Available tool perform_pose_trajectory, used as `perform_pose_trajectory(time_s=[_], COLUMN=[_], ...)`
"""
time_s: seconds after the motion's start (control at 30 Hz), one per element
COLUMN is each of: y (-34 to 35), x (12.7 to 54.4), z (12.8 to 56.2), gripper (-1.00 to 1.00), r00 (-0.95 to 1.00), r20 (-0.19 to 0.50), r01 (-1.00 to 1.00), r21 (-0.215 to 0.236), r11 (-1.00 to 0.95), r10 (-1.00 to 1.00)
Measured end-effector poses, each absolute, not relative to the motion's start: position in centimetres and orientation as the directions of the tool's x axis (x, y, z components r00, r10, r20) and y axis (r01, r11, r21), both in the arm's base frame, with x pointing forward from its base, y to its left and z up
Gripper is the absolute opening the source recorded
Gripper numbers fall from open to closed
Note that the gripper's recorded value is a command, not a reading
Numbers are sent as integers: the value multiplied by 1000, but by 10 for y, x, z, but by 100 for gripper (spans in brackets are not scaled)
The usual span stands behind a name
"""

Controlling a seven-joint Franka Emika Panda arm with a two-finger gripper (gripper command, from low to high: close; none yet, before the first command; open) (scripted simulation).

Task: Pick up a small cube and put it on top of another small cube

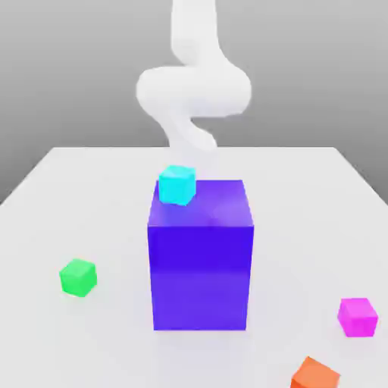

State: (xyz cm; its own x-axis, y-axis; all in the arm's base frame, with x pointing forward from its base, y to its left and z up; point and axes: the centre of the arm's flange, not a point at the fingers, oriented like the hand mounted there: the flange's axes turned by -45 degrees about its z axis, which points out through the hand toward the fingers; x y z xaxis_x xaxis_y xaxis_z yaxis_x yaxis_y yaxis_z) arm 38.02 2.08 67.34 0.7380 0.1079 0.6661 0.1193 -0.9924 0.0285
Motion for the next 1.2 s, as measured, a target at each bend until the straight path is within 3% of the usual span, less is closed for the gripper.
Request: perform_pose_trajectory(time_s=[0.2, 0.43, 0.63, 0.83, 1.0, 1.03, 1.2], y=[88, 177, 252, 286, 291, 291, 291], x=[439, 458, 429, 382, 371, 371, 371], z=[570, 440, 324, 213, 145, 134, 134], gripper=[0, 0, 0, 0, 0, -100, -100], r00=[744, 592, 331, 40, -23, -24, -24], r20=[522, 339, 179, 27, 0, 0, -1], r01=[436, 745, 933, 999, 1000, 1000, 1000], r21=[93, 114, 87, 19, 2, 1, -1], r11=[-895, -657, -350, -41, 23, 24, 24], r10=[417, 731, 926, 999, 1000, 1000, 1000])
